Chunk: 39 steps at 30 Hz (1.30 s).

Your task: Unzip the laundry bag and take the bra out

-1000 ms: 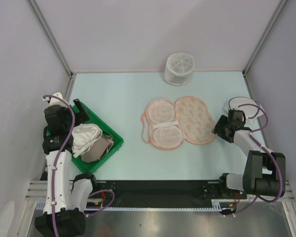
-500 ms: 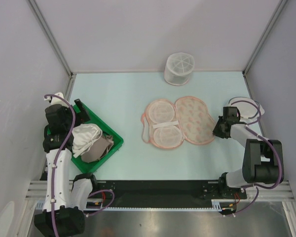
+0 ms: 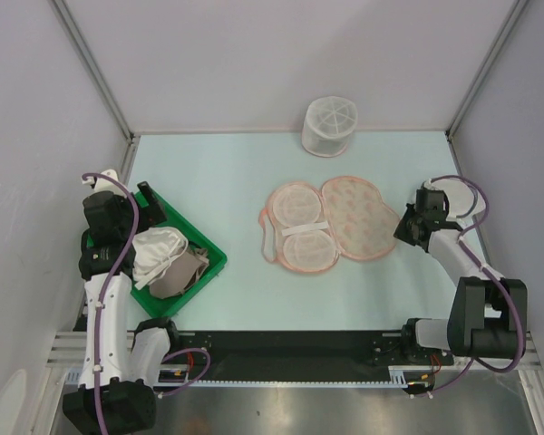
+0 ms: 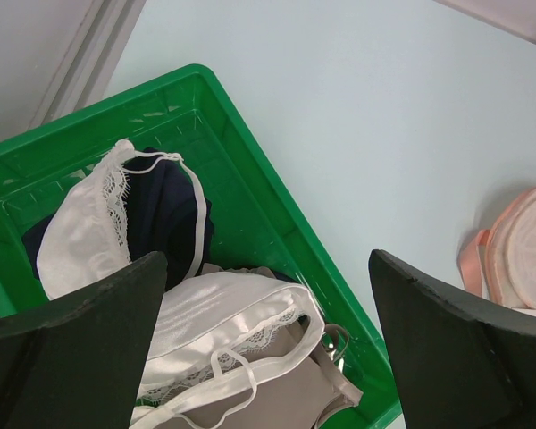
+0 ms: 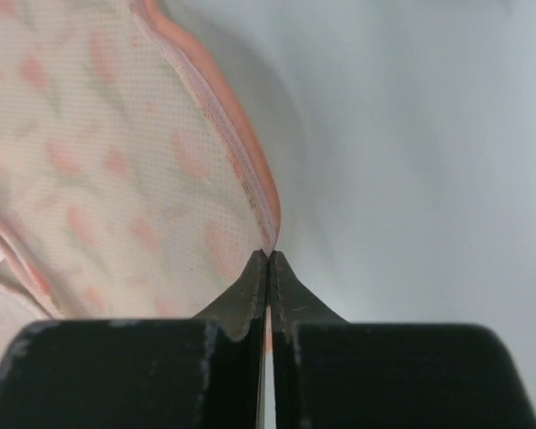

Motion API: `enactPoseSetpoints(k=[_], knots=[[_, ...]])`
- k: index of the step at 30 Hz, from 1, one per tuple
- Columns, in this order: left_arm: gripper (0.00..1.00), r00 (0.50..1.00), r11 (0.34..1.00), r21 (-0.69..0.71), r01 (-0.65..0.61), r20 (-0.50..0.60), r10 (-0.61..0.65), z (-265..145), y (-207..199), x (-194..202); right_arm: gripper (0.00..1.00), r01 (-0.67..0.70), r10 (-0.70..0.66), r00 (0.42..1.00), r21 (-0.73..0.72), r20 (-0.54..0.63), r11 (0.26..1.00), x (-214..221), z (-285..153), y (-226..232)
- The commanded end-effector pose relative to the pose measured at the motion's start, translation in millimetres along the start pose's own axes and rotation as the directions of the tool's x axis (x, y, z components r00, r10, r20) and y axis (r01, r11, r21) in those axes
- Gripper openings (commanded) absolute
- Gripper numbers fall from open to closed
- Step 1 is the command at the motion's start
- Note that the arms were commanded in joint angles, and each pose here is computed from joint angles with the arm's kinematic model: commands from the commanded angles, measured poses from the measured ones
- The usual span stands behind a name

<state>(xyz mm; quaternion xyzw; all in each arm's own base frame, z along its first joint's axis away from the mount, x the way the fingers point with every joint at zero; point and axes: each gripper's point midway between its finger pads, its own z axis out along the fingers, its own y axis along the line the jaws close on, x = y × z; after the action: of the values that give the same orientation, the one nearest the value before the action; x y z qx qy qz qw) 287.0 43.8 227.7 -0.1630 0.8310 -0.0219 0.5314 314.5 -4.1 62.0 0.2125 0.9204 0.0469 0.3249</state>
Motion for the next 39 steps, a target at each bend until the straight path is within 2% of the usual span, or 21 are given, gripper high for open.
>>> enactPoseSetpoints(k=[1,10,17,25,30,39], knots=[[1.00,0.999,1.000,0.015,-0.022,0.027,0.022,-1,-3,-5,0.00,0.010,-0.006,0.996,-0.045,0.084,0.999,-27,-17,13],[1.00,0.999,1.000,0.008,-0.022,0.035,0.021,-1,-1,-5,0.00,0.037,-0.018,0.991,-0.148,0.132,0.988,-39,-38,43],[1.00,0.999,1.000,0.007,-0.023,0.041,0.023,0,-1,-6,0.00,0.130,-0.066,0.960,-0.224,0.272,0.966,-47,-79,87],[1.00,0.999,1.000,0.010,-0.023,0.037,0.023,0,-1,-4,0.00,0.261,-0.120,0.930,-0.393,0.349,0.882,-30,-120,148],[1.00,0.999,1.000,0.013,-0.025,0.037,0.025,1,-2,-4,0.00,0.305,-0.148,0.927,-0.461,0.345,0.834,-11,-125,177],[1.00,0.999,1.000,0.016,-0.025,0.033,0.024,2,-2,-3,0.00,0.368,-0.185,0.921,-0.610,0.343,0.702,35,-131,244]])
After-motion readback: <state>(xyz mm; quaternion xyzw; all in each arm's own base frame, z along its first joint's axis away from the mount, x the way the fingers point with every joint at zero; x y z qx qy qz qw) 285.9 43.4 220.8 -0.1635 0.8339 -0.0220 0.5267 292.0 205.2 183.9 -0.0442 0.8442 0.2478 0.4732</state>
